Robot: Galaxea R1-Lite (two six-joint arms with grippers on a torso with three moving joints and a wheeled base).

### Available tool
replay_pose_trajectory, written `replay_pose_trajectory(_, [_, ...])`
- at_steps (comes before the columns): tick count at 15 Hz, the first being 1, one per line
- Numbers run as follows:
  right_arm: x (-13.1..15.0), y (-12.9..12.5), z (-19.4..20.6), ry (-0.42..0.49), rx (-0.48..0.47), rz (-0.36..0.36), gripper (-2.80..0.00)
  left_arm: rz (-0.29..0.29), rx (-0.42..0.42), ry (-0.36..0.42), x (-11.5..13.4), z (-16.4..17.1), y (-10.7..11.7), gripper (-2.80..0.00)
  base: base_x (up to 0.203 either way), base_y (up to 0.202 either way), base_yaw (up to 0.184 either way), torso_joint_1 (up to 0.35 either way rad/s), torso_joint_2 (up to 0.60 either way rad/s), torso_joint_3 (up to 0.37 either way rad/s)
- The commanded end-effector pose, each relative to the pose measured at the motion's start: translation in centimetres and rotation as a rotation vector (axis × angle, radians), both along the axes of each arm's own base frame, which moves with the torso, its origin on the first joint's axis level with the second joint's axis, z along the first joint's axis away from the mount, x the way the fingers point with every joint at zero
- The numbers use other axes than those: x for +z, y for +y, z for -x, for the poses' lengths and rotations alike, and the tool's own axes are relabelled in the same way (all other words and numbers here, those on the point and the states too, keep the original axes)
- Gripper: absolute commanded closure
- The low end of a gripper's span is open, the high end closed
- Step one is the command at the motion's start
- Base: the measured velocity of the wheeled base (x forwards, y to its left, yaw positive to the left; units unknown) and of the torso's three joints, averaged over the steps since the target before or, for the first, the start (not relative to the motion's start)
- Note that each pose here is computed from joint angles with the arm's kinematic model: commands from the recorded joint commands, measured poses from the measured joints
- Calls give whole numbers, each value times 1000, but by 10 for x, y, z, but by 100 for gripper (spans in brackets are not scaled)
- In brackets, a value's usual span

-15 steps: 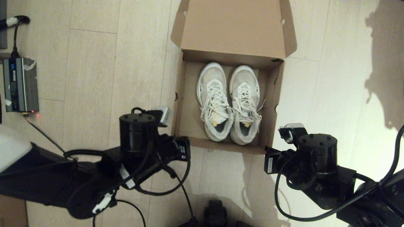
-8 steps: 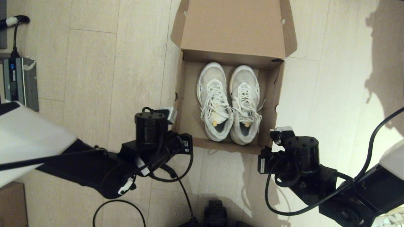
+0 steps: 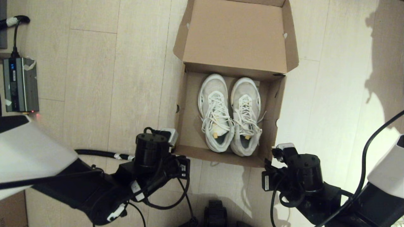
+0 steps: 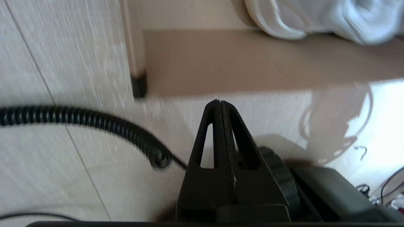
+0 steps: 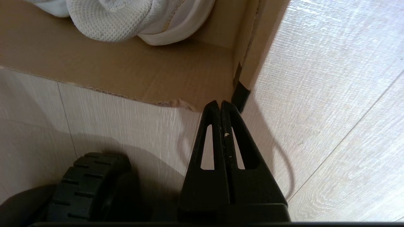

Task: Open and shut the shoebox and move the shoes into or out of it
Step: Close the shoe box

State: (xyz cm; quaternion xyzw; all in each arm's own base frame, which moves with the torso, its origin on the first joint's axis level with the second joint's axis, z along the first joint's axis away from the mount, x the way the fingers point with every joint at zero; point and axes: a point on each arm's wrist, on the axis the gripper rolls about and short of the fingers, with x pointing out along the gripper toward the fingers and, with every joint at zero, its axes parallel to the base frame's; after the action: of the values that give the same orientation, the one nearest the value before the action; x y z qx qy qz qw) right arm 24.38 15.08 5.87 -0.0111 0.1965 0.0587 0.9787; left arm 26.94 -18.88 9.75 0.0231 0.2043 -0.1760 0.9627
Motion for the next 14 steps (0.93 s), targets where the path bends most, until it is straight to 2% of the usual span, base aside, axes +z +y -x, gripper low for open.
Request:
replay_pose_trajectory(1, [-1, -1, 3, -9, -2, -3, 0, 5, -8, -8, 5, 10, 1, 0, 0, 0, 0, 0, 0, 0])
replay_pose_trajectory(4, [14, 1, 1, -74, -6, -34, 0, 26, -3, -44, 18, 19, 1, 0, 0, 0, 0, 0, 0, 0])
replay_pose_trajectory(7, [38, -2, 4, -142, -1, -57, 0, 90, -2, -124, 51, 21, 4, 0, 0, 0, 0, 0, 0, 0])
replay_pose_trajectory(10, [66, -9, 15, -188, 6, -57, 0, 133, 19, -181, 80, 25, 16, 0, 0, 0, 0, 0, 0, 0])
replay_pose_trajectory(12, [88, -12, 20, -200, 5, -61, 0, 159, 52, -217, 98, 17, 29, 0, 0, 0, 0, 0, 0, 0])
replay_pose_trajectory(14, [127, -13, 17, -242, -6, -87, 0, 191, 121, -271, 123, -10, 60, 0, 0, 0, 0, 0, 0, 0])
